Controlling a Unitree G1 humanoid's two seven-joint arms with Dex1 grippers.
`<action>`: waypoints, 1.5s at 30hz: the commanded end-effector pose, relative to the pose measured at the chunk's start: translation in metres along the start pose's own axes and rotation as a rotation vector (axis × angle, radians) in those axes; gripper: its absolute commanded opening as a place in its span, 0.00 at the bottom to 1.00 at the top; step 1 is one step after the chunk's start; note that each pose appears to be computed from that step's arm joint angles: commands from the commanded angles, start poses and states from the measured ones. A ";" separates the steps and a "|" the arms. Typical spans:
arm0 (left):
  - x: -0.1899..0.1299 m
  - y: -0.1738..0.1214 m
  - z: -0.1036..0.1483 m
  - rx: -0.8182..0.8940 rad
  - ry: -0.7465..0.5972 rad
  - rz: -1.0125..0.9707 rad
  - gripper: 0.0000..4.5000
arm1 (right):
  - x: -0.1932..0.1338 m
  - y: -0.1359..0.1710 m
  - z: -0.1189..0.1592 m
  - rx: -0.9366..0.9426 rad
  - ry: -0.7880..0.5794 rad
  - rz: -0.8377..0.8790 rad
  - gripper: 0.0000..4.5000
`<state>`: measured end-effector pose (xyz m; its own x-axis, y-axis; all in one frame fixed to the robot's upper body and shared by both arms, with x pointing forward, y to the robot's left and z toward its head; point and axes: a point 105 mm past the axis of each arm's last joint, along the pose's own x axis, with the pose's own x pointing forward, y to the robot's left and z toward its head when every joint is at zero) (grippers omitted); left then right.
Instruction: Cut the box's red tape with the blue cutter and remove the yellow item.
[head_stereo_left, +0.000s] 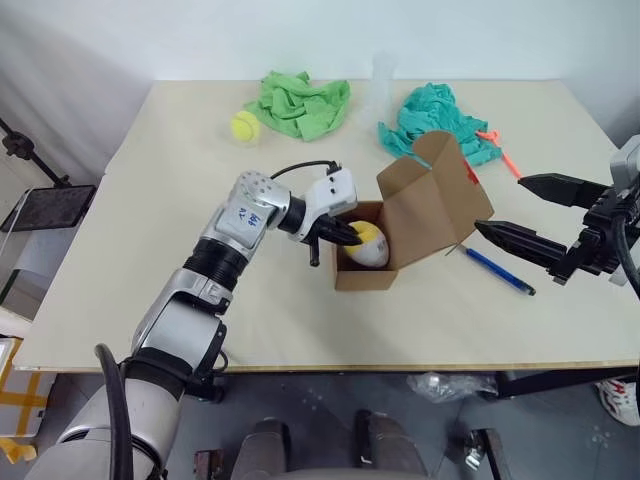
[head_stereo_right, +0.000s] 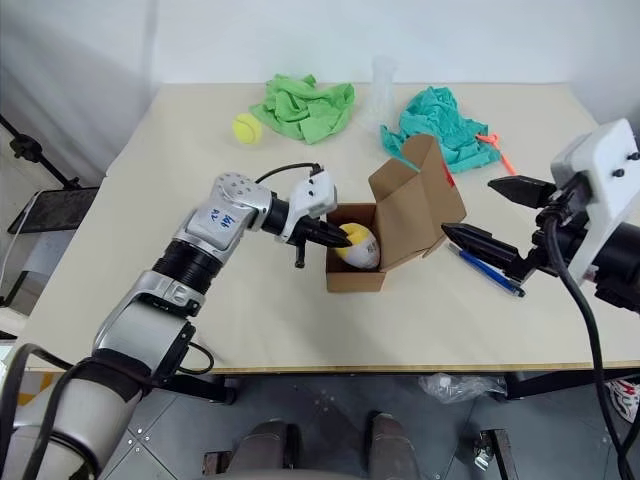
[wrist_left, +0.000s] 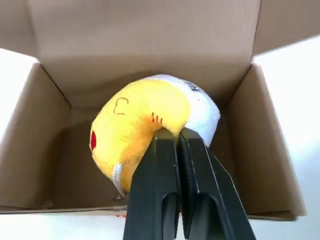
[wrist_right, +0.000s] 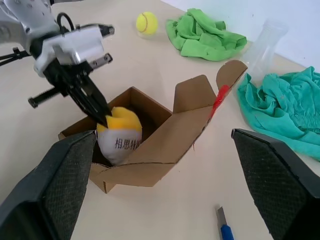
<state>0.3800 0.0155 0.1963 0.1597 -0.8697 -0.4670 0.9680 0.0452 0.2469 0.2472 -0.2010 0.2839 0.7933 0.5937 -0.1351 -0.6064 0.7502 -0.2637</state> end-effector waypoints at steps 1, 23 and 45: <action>-0.016 0.003 0.037 0.066 -0.100 0.010 0.01 | -0.005 0.000 0.012 -0.049 -0.027 -0.012 1.00; -0.166 0.071 0.008 -0.224 -0.184 0.718 0.01 | -0.003 0.000 0.029 -0.106 -0.220 0.142 1.00; -0.199 0.008 -0.097 -0.477 0.130 0.908 0.62 | 0.038 0.032 0.044 -0.099 -0.237 0.462 1.00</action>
<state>0.3788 0.2323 0.1889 0.8316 -0.3549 -0.4272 0.4588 0.8724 0.1684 0.2572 -0.1415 0.3064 0.4109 0.9101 -0.0527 -0.8779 0.3795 -0.2920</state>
